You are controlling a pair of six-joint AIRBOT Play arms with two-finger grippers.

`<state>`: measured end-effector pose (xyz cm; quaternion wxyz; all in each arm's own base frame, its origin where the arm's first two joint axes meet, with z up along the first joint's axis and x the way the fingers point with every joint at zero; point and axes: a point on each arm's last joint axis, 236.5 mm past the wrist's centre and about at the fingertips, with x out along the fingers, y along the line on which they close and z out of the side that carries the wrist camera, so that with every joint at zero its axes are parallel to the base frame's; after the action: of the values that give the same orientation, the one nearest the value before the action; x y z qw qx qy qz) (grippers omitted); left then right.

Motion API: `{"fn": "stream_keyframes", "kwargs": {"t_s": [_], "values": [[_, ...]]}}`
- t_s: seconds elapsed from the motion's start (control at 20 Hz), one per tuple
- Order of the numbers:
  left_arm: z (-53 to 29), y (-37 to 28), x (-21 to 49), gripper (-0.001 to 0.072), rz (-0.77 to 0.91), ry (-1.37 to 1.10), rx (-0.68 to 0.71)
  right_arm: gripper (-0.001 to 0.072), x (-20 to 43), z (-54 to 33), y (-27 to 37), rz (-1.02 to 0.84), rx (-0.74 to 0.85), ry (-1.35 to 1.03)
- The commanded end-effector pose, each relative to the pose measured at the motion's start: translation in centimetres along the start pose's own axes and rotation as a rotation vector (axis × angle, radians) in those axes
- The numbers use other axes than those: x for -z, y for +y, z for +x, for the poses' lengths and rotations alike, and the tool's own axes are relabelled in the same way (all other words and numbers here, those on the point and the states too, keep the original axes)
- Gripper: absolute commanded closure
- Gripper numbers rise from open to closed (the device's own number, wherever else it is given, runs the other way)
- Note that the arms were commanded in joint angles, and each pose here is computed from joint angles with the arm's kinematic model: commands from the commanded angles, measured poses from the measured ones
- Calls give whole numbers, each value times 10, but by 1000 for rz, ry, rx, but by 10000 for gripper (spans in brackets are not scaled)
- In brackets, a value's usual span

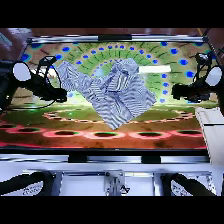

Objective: Fold the shirts.

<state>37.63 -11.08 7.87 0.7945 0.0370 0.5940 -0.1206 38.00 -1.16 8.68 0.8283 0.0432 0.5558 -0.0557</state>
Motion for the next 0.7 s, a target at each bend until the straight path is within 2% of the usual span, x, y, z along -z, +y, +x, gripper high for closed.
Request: {"fn": "stream_keyframes", "kwargs": {"t_s": [0.0, 0.65], "values": [[0, 1, 0, 223, -1, -1, -1, 144, 0, 0, 0, -1, 0, 1], [0, 1, 0, 223, -1, -1, -1, 144, -3, 0, 1, 0, -3, -11]]}}
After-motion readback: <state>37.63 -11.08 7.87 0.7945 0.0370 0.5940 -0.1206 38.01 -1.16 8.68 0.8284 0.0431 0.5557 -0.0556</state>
